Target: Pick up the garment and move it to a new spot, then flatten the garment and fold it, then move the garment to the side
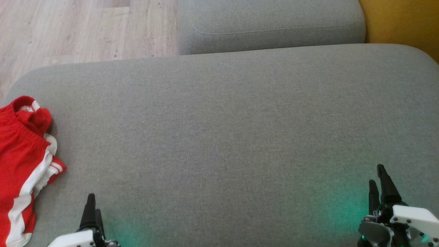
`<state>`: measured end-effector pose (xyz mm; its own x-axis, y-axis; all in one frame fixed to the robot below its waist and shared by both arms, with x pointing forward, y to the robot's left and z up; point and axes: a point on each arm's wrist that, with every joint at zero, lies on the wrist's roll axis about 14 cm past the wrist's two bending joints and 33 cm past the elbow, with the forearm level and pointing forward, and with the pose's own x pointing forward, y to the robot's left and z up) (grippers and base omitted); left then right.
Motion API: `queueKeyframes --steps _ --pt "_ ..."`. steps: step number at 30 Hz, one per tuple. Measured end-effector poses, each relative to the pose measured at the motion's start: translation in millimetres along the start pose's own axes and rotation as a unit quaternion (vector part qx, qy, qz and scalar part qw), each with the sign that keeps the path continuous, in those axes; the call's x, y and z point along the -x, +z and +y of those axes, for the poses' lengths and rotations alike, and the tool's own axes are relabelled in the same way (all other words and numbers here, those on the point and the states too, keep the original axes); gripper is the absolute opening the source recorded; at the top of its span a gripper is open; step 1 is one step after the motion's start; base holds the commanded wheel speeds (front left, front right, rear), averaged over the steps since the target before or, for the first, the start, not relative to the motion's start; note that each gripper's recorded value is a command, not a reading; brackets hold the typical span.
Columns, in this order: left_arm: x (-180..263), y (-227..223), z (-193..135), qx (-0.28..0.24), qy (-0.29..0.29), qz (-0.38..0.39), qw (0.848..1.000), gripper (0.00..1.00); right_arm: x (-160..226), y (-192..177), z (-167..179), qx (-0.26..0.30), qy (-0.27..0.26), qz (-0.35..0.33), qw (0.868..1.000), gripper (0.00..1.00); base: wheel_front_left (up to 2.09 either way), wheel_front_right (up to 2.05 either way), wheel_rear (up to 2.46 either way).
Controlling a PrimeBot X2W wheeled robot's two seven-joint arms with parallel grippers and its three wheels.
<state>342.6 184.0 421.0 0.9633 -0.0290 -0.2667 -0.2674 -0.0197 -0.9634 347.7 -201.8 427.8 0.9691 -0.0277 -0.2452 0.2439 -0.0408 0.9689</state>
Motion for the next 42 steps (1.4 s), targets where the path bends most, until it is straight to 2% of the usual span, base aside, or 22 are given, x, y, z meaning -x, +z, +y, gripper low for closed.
queueKeyframes --steps 10,19,32,42 --pt "-3.0 3.2 -3.0 -0.028 -0.002 -0.009 1.000 1.00 -3.2 -5.5 2.0 0.032 0.000 0.006 0.999 1.00 0.00 0.00 0.00" --pt "-9.2 5.4 -9.0 -0.100 -0.005 -0.011 0.995 1.00 -13.4 -7.0 12.6 0.099 0.010 0.005 0.995 1.00 0.00 0.00 0.00" --pt "-12.4 2.6 -8.0 -0.193 0.000 -0.009 0.981 1.00 -20.1 -14.5 15.1 0.186 0.011 0.011 0.982 1.00 0.00 0.00 0.00" --pt "-17.1 4.3 -11.3 -0.263 -0.002 -0.015 0.965 1.00 -26.1 -18.4 13.6 0.245 0.008 0.014 0.969 1.00 0.00 0.00 0.00"
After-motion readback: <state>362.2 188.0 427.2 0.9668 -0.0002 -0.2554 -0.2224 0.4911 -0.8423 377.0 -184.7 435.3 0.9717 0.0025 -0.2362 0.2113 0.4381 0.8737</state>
